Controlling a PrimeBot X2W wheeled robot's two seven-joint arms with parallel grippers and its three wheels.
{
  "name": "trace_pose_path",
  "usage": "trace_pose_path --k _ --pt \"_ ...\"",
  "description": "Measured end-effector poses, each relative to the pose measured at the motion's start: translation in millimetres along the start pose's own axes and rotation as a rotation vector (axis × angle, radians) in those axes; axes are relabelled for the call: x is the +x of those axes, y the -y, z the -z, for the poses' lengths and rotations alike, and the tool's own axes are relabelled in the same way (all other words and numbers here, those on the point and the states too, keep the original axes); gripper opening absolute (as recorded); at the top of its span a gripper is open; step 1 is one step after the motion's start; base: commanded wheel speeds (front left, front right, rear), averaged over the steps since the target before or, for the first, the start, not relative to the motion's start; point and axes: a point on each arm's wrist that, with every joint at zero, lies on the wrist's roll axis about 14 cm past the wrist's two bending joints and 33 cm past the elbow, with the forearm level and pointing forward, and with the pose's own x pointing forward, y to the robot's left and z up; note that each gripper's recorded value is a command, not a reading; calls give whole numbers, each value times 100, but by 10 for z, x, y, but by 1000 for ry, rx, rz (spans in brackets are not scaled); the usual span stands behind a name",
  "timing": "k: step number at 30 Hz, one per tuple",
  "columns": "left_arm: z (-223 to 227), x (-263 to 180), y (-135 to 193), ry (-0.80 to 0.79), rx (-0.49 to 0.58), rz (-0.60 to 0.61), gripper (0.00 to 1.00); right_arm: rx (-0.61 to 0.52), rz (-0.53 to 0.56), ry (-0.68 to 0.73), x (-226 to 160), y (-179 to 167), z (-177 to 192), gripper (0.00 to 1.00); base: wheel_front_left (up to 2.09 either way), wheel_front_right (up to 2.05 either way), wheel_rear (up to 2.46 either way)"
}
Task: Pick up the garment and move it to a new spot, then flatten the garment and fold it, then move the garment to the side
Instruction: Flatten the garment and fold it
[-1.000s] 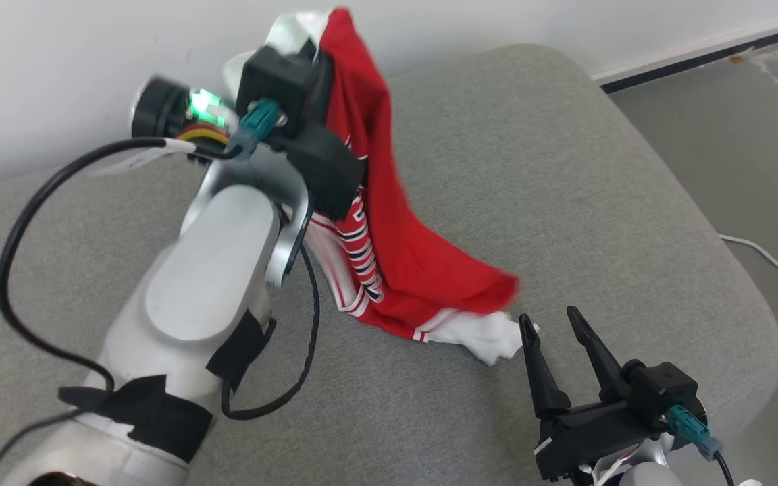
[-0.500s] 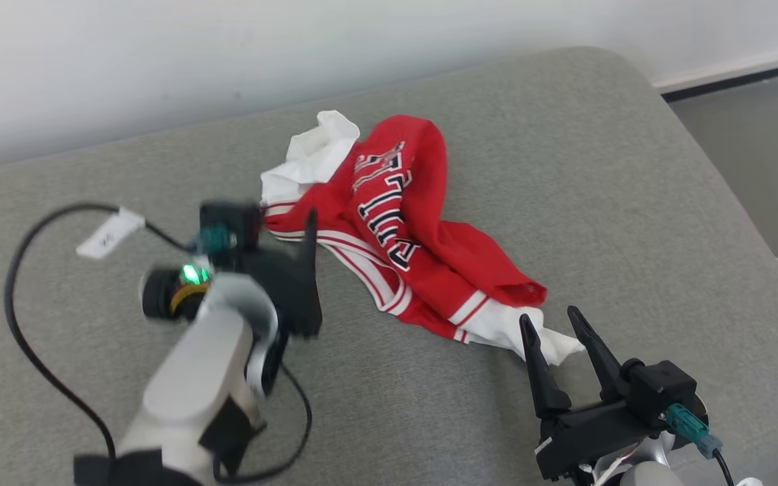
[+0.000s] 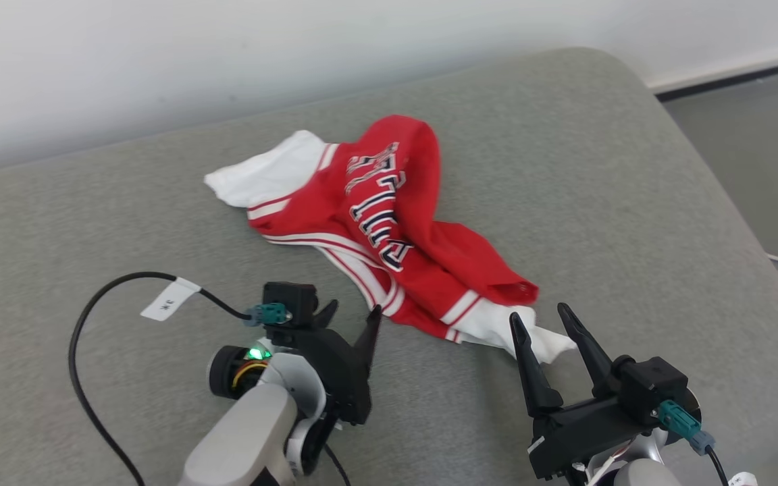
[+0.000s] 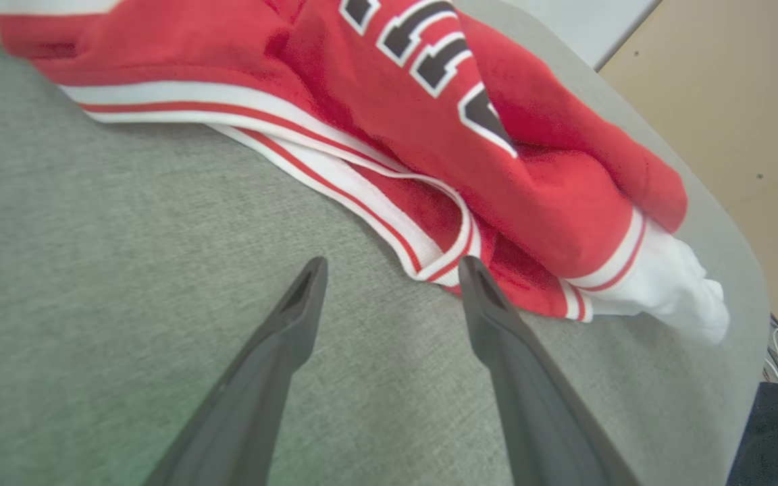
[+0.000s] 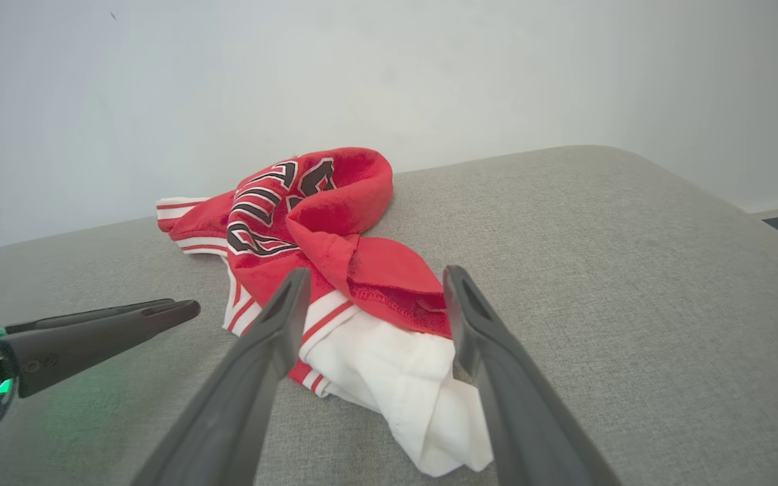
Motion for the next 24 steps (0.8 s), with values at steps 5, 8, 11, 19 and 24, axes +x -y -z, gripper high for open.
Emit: trace_pose_path --k 5,8,11,19,24 --pt "140 154 188 -56 21 14 100 -1 67 5 -106 205 -11 100 0 0 0" --pt "191 251 200 -77 48 -2 100 0 101 5 -169 304 -7 100 0 0 0" --pt "226 338 210 -89 56 -12 100 0 134 2 -230 397 8 100 0 0 0" --pt "272 431 253 -85 5 20 0 -1 173 -13 -256 514 68 100 0 0 0" --pt "-34 375 95 52 -48 -14 0 -1 143 -20 -174 435 101 100 0 0 0"
